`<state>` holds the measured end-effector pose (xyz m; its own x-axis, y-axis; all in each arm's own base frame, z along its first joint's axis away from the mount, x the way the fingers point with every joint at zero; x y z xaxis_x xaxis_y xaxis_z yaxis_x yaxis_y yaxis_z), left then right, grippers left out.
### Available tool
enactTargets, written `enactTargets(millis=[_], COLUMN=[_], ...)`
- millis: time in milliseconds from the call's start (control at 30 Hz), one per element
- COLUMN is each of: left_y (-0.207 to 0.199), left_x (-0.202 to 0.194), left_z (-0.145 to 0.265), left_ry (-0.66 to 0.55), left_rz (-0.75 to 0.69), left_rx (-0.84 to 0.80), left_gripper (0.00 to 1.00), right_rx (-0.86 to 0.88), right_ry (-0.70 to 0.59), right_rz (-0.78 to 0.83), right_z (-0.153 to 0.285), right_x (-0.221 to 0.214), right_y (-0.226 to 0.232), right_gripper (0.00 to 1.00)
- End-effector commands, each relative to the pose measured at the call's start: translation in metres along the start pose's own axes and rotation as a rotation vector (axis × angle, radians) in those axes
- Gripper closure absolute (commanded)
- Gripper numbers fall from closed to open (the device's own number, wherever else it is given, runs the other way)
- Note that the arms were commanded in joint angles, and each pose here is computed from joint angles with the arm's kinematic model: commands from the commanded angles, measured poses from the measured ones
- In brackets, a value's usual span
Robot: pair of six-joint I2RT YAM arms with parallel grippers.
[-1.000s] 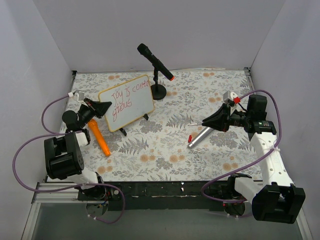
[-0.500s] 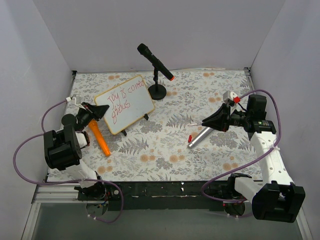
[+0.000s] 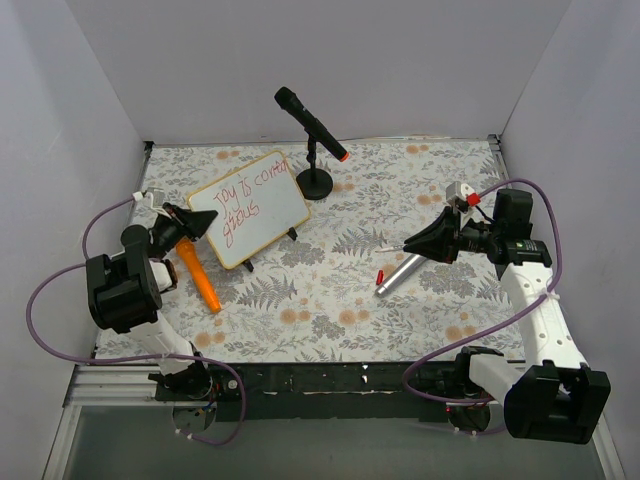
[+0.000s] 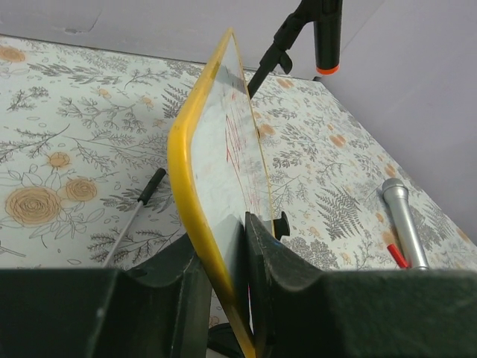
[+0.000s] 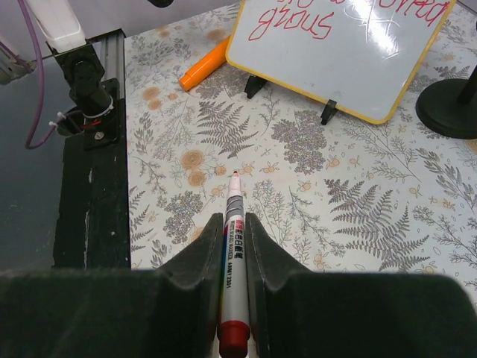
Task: Write a sentence on the whiteboard
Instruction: Put down the whiteboard on the whiteboard stand.
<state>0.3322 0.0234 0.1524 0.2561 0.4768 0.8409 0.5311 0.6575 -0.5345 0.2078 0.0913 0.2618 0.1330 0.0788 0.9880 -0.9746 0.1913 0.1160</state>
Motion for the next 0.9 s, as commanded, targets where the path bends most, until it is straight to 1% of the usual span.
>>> enactTargets(millis=[0,200,500,533,633,733,867], left_y=[-0.016,-0.009,0.006,0.007,0.008,0.008,0.009], left_x=[0.046,0.047,0.021,0.019,0.011,0.007,0.004], left_z=[-0.004,-0.007,-0.002,-0.001,0.004,0.005,0.007], left_ry=[-0.11,-0.086,-0.057,-0.059,-0.058,-0.044,-0.038], left_rz=[-0.364,-0.417,-0.423,-0.455,-0.488,-0.486,-0.492], left_rx=[-0.12,-0.143,-0.12,-0.114,-0.088,-0.095,-0.072], left_gripper=[0.79,0.82,0.82,0.82,0.77,0.75,0.67], right_rx=[0.021,0.023,0.02,0.019,0.018,0.016,0.017], right_ry=[-0.016,-0.013,-0.005,-0.004,-0.003,-0.003,-0.004], right_rz=[-0.003,-0.026,-0.055,-0.056,-0.056,-0.052,-0.046], right_z=[0.0,0.0,-0.001,-0.001,-0.001,-0.001,-0.001], right_x=[0.001,0.001,0.0,-0.001,-0.002,-0.001,-0.001], right_y=[-0.001,-0.002,-0.01,-0.01,-0.01,-0.009,-0.009], right_gripper=[0.99,0.99,0.99,0.99,0.99,0.99,0.99])
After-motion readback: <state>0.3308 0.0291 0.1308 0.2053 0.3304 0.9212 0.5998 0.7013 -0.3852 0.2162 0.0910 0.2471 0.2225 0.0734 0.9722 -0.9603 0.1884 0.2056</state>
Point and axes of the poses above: each gripper's point midway between its finger pads, its own z axis back along the fingers, its own y axis along the line the jaws close on, x = y × z, the point moved 7 cm from there along z, back along the fingers, and after that the axes turned 3 degrees about z, right-handed, at the moved point
